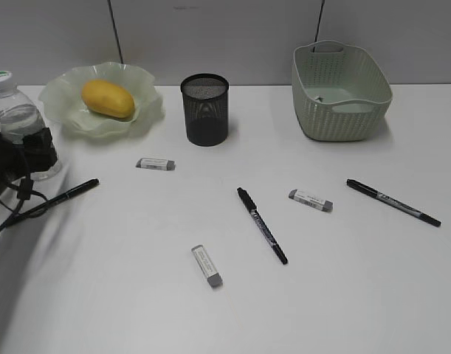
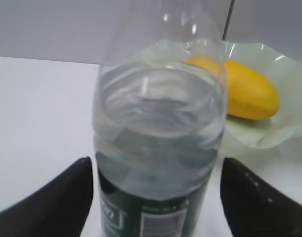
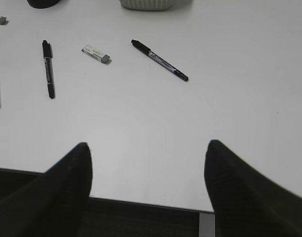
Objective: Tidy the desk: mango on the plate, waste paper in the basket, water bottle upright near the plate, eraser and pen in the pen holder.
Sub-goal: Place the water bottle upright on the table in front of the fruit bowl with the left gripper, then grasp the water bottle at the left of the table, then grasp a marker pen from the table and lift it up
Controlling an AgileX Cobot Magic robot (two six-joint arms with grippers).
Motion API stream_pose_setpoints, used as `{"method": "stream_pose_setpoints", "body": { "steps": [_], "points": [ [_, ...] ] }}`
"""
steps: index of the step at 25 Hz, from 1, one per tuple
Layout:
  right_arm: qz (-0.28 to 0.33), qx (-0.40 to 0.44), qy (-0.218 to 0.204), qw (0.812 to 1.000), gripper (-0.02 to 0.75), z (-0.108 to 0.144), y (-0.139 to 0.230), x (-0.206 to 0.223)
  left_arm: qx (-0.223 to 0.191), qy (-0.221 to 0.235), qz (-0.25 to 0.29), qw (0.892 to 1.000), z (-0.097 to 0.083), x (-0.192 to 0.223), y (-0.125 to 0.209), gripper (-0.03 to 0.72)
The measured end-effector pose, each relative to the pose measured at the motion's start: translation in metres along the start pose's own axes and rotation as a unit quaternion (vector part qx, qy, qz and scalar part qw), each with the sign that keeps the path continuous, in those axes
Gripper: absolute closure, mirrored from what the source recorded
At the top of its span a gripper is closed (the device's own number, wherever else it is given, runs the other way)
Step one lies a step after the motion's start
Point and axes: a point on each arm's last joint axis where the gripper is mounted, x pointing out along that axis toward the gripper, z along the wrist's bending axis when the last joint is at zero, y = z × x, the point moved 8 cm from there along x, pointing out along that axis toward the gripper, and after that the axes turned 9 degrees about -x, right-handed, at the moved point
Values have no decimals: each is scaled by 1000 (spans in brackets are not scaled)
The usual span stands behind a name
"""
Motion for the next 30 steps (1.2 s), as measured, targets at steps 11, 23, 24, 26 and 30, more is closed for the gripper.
{"method": "stream_pose_setpoints", "body": {
  "steps": [11, 23, 24, 26, 30],
  "points": [
    [0, 0, 0, 1000, 178, 0, 0, 0, 2, 4, 44, 999, -6, -56, -21, 64],
    [0, 0, 0, 1000, 179, 0, 0, 0, 25, -44, 345, 937, -21, -141, -56, 71],
    [0, 0, 0, 1000, 179, 0, 0, 0, 24, -48, 363, 930, -22, -149, -62, 75],
    [0, 0, 0, 1000, 179, 0, 0, 0, 26, -62, 415, 907, -21, -172, -64, 81],
    [0, 0, 0, 1000, 179, 0, 0, 0, 27, -69, 490, 868, -23, -215, -70, 98]
  ]
}}
